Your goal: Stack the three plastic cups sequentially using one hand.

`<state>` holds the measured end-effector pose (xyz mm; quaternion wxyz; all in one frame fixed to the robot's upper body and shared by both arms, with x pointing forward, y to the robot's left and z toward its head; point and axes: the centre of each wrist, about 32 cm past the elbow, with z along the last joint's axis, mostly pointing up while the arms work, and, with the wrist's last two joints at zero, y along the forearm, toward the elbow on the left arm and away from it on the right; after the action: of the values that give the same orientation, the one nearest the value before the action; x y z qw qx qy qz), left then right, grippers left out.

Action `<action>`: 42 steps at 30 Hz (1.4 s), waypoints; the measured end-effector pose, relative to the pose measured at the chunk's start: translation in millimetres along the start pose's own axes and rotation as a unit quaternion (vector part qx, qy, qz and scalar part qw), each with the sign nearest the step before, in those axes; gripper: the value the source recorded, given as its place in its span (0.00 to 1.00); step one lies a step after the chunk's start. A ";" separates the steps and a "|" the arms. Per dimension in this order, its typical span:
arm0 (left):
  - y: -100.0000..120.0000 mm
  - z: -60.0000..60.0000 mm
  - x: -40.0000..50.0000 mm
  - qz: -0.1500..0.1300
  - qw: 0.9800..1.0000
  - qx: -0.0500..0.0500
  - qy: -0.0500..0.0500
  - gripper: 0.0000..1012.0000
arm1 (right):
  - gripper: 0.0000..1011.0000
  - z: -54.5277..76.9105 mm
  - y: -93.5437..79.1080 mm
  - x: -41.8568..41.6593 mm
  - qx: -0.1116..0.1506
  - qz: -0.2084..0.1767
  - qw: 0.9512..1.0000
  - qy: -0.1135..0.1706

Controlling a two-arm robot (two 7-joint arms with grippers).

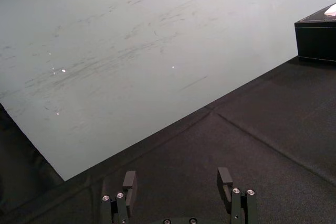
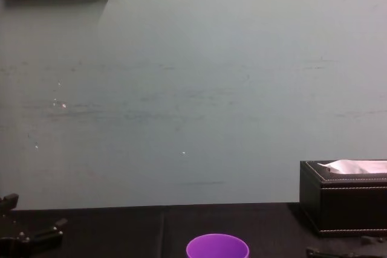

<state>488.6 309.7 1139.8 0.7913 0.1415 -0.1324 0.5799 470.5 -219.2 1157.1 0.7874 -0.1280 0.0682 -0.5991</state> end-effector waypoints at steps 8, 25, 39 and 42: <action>0.0 0.0 0.0 0.000 1.000 0.000 0.000 0.99 | 0.99 0.0 0.0 0.0 0.000 0.000 1.000 0.000; 0.0 0.0 0.0 0.000 1.000 0.000 0.000 0.99 | 0.99 0.0 0.0 0.0 0.000 0.000 1.000 0.000; 0.0 0.0 0.0 0.000 1.000 0.000 0.000 0.99 | 0.99 -0.1 0.0 0.0 0.000 0.000 1.000 0.000; 0.0 0.0 0.0 0.000 1.000 0.000 0.000 0.99 | 0.99 0.0 0.0 0.0 0.000 0.000 1.000 0.000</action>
<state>488.6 309.7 1139.8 0.7913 0.1415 -0.1324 0.5799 470.5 -219.2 1157.1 0.7873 -0.1280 0.0682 -0.5993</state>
